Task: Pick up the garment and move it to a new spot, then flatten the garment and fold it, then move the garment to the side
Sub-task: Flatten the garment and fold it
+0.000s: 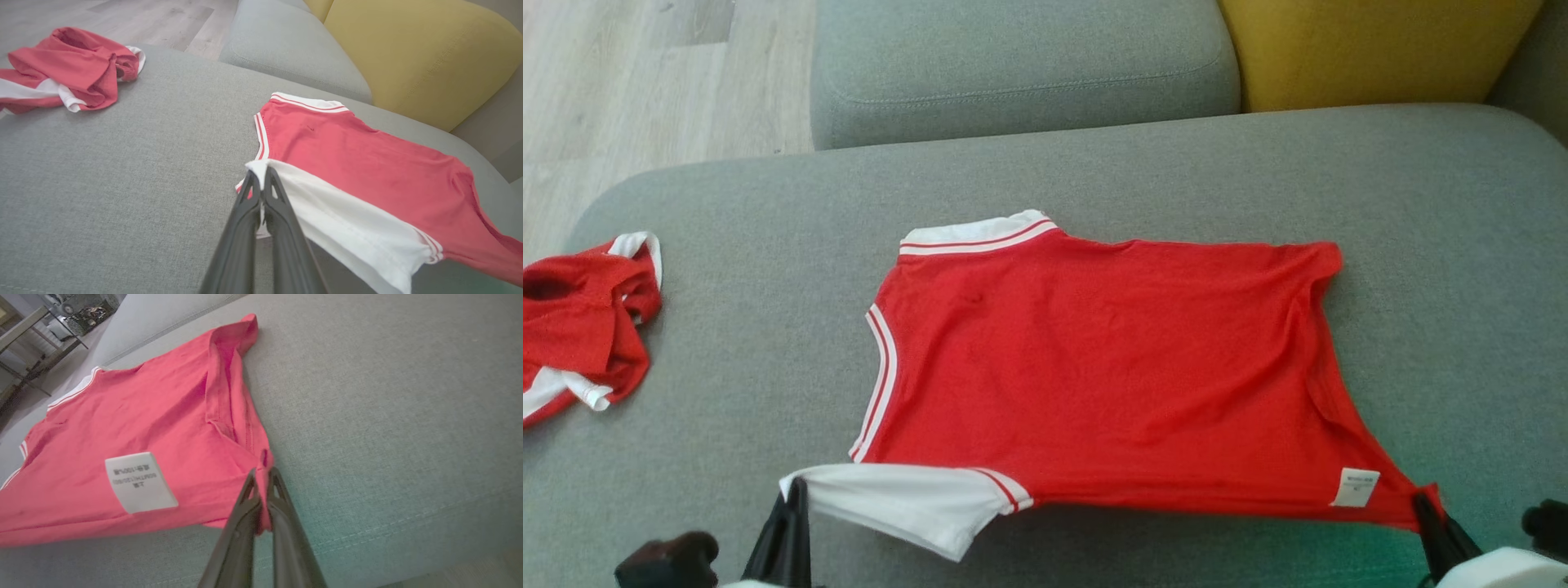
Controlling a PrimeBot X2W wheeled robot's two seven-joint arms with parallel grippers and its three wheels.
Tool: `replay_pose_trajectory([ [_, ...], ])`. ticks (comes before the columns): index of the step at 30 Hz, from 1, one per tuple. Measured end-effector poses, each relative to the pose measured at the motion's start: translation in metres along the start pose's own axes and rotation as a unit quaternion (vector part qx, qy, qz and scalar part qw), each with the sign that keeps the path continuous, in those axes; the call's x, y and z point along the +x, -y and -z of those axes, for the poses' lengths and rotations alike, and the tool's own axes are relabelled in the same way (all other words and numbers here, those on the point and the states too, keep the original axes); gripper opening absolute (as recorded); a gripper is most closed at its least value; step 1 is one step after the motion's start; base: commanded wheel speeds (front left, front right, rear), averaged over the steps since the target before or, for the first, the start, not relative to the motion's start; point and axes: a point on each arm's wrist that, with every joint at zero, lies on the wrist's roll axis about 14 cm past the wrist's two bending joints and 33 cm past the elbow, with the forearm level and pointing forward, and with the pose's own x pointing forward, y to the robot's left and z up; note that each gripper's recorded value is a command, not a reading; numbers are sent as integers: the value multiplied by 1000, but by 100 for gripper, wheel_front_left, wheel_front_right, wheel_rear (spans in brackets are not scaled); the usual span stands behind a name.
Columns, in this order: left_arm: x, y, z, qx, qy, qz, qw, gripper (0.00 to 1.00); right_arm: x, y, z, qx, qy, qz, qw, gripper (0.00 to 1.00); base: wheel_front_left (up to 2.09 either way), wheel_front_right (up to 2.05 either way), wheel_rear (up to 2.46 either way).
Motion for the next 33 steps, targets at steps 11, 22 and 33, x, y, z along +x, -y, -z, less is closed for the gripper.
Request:
replay_pose_trajectory([
  [11,56,19,6,-8,-40,51,998,0,39,-12,-6,-19,-58,-4,998,0,0,0,0],
  [22,118,26,30,-47,-99,63,992,0,99,-27,-28,-42,-56,-23,997,0,0,0,0],
  [33,126,30,43,-14,-83,75,994,100,110,-63,-69,-94,71,-93,989,100,0,0,0],
])
